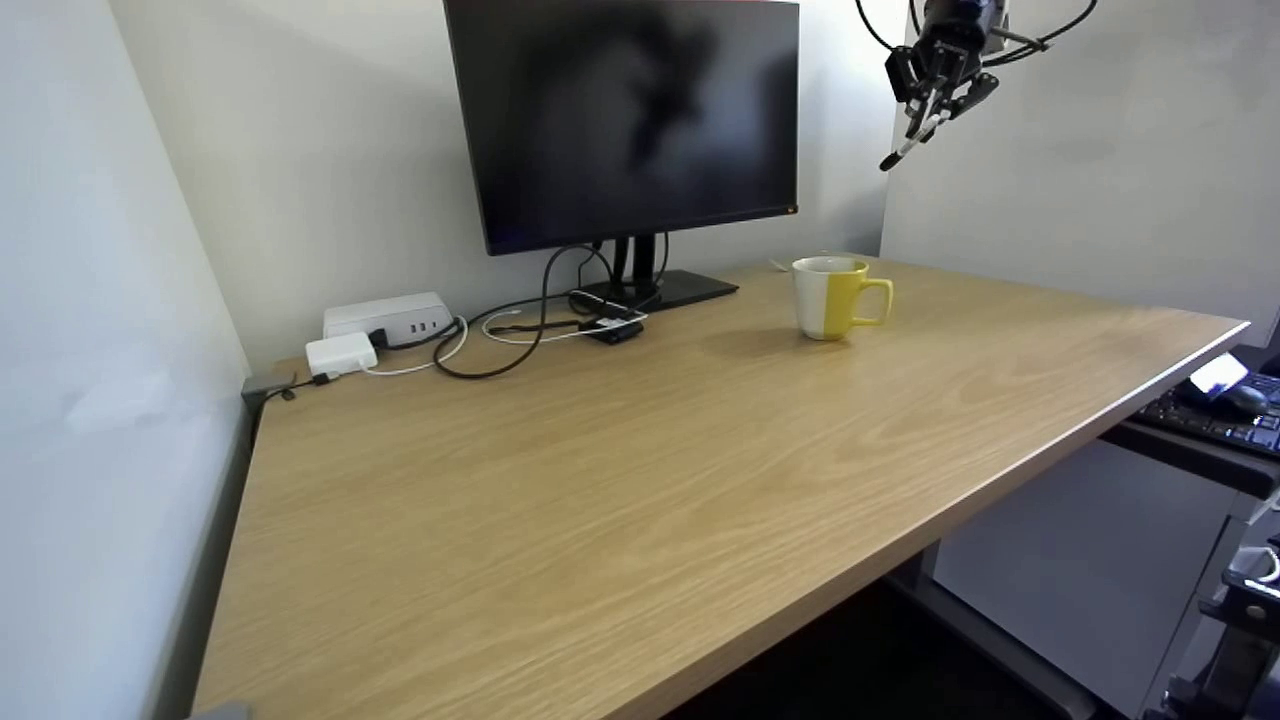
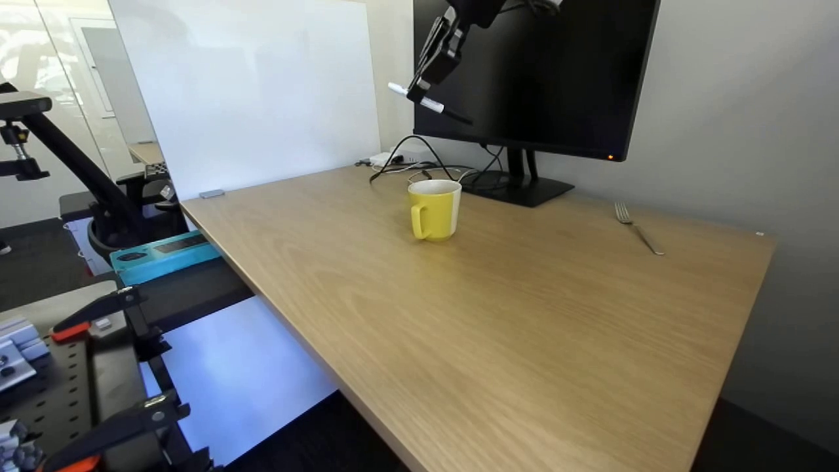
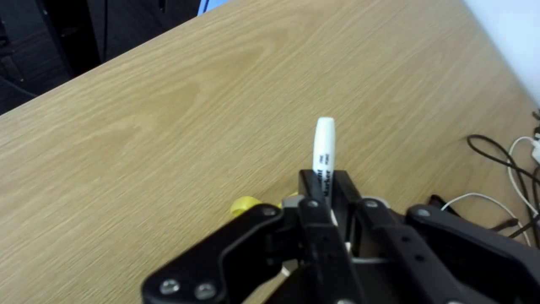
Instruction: Pick up the pen and put it in the cup
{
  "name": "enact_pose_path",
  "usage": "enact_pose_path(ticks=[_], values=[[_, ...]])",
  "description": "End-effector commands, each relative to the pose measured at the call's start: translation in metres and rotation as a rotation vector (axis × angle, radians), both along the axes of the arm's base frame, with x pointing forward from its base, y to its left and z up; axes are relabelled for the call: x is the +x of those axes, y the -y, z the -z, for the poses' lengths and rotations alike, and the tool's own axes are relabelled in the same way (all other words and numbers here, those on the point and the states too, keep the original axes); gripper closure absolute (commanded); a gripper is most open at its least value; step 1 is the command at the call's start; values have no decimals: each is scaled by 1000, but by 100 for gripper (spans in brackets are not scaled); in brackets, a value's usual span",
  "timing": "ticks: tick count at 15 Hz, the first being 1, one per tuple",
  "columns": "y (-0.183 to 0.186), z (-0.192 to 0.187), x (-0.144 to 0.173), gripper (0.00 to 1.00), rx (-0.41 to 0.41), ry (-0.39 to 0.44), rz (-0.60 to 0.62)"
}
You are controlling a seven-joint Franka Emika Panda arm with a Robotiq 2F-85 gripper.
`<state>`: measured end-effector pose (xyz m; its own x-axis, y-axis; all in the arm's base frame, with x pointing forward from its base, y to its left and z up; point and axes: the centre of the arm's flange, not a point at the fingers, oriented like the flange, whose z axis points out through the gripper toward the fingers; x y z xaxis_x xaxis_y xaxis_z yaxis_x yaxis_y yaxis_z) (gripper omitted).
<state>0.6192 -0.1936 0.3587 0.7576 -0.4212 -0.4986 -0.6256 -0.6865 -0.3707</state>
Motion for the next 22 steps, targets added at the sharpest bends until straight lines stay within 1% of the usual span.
enact_pose_path(ticks=[1, 6, 10, 15, 22], values=[[11, 8, 19, 97, 145, -51, 29], [8, 31, 32, 97, 280, -97, 55], [1, 47, 43, 97, 350, -148, 59], [-3, 69, 51, 97, 405, -220, 71], [-8, 97, 59, 97, 450, -315, 94]])
